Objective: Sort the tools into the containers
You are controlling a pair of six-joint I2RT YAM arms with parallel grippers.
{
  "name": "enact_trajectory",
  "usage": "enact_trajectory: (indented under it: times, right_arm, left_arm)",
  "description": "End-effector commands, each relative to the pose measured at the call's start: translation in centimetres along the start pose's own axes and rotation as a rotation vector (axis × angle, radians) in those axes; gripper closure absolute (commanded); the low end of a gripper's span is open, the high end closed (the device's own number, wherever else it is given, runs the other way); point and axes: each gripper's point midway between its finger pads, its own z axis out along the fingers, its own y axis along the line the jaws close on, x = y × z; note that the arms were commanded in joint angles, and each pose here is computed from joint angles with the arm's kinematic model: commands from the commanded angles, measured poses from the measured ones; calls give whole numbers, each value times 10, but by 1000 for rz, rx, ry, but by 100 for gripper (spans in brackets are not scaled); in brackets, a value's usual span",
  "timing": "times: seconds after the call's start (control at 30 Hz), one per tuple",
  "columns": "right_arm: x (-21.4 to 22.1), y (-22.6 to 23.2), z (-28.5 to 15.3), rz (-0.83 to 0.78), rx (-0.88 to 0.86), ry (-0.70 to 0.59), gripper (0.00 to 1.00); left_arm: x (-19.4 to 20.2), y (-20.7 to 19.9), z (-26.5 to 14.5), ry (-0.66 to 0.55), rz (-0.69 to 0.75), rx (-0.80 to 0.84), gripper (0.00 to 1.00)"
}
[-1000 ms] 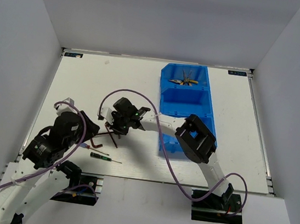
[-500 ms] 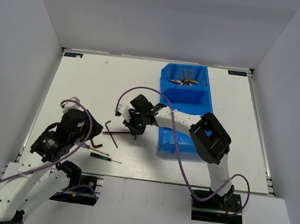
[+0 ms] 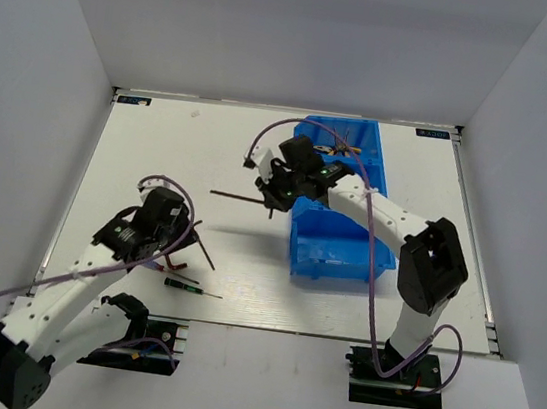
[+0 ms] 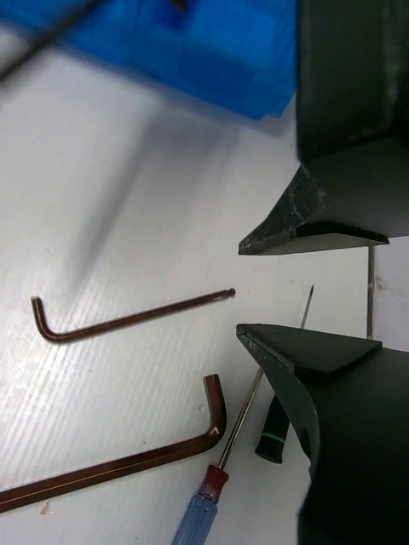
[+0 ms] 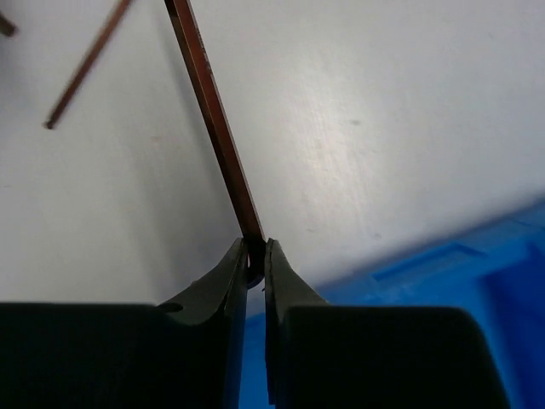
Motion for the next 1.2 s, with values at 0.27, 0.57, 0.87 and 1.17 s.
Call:
enact_trajectory:
  times: [0.27, 0.57, 0.87, 1.17]
  right_arm:
    - [57, -136, -112, -53, 336, 56, 100]
    - [103, -134, -129, -100, 179, 142, 100]
    - [123, -153, -122, -73, 171, 181, 49]
    - [98, -147, -160, 48, 221, 54, 30]
  left_arm:
    - [22, -9, 65, 137, 8, -79, 47]
    - [39, 5, 91, 220, 77, -209, 46]
    - [41, 14, 102, 218, 92, -268, 46]
    - [47, 29, 112, 230, 114, -341, 54]
